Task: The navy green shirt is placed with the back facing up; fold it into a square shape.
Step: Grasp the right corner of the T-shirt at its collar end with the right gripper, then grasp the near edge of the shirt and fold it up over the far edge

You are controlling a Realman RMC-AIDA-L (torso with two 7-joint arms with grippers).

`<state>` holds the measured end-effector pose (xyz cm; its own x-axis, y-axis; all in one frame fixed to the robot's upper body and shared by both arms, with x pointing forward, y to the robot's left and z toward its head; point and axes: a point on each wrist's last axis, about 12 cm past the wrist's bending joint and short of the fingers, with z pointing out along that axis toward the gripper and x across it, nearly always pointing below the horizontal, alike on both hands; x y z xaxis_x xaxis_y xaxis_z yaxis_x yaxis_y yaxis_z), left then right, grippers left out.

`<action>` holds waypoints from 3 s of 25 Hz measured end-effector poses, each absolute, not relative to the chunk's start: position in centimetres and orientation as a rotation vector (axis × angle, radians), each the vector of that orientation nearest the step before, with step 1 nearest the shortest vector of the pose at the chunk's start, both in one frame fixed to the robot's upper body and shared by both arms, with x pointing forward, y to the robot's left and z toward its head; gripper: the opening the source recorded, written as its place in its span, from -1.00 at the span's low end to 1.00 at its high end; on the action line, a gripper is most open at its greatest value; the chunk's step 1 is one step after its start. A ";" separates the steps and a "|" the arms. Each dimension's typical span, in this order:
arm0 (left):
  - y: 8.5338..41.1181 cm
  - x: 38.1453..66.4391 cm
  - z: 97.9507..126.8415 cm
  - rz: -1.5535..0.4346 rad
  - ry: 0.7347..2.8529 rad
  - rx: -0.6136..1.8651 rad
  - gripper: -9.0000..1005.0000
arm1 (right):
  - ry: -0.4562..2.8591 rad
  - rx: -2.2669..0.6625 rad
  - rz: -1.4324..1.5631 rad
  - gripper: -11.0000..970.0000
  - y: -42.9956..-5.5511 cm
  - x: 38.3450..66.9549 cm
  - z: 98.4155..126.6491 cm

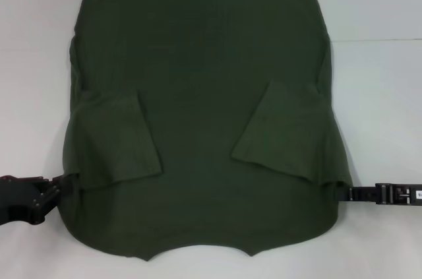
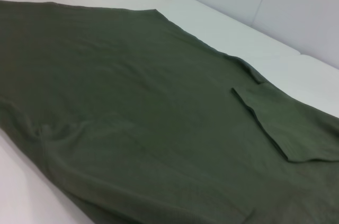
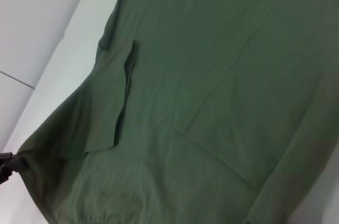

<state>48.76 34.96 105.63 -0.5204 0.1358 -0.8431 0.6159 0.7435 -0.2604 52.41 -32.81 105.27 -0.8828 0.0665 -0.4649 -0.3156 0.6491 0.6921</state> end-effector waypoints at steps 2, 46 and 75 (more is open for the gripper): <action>35.0 48.8 105.7 -0.688 2.059 0.566 -0.85 | 2.417 -0.196 1.132 0.16 -32.7 52.6 105.3; 38.0 45.0 106.0 -0.907 2.126 0.079 -0.85 | 2.242 -0.185 1.183 -0.89 -36.1 46.0 104.1; 37.2 40.4 105.1 -1.055 2.132 0.102 -0.84 | 2.223 -0.172 1.222 -0.89 -38.8 41.8 104.4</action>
